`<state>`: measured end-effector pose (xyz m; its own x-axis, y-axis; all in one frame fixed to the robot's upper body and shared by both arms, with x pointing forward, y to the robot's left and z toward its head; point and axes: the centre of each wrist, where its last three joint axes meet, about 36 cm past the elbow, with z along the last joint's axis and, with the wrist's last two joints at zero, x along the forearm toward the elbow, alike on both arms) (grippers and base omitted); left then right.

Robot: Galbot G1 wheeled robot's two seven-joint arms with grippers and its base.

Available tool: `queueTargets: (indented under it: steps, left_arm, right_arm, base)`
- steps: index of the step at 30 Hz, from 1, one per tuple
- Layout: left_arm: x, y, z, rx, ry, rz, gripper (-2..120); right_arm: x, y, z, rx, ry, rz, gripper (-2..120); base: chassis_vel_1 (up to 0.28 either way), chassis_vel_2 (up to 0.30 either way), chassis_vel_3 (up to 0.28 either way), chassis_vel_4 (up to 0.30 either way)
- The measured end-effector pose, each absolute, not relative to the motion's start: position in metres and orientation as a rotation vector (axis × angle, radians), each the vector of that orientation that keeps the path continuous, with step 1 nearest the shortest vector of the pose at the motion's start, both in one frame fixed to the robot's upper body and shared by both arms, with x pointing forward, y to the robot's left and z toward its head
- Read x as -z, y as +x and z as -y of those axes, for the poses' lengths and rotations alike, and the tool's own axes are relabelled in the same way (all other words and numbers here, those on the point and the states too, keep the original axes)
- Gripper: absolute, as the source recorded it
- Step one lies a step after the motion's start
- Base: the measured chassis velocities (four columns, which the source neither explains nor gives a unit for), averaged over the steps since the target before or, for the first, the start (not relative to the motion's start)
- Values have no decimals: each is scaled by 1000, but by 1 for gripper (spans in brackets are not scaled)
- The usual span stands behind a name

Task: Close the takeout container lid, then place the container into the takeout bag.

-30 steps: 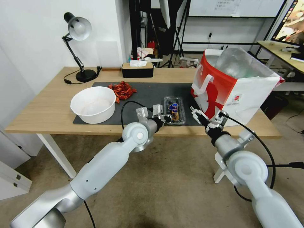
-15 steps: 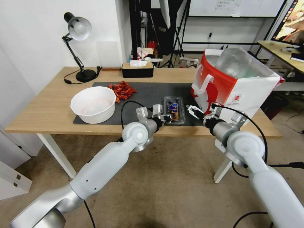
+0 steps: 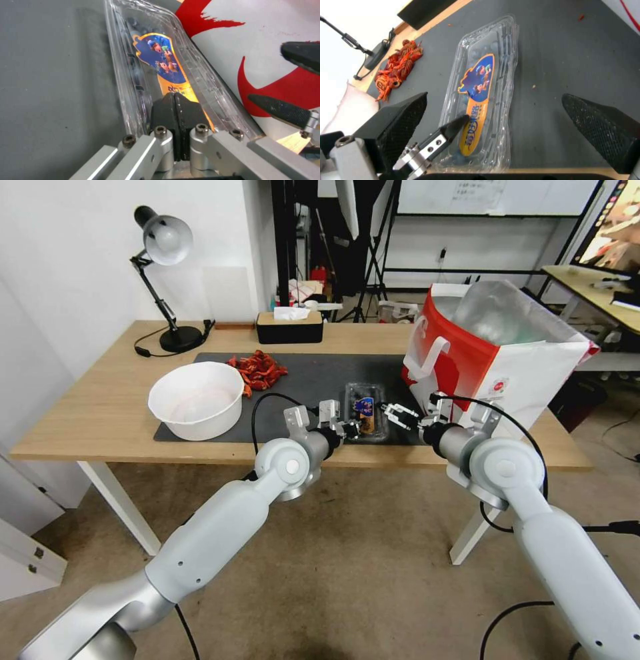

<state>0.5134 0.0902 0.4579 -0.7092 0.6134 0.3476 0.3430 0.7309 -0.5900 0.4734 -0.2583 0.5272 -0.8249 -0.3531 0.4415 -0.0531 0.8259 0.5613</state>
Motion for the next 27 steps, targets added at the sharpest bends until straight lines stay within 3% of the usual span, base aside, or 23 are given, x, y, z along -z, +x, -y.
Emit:
queueTargets:
  steps: [27]
  left_arm:
    - [-458, 511, -89, -679, -731, 2397, 0]
  right_arm:
    - [-527, 521, 233, 674, 319, 2413, 100]
  base:
    - [0, 0, 0, 0]
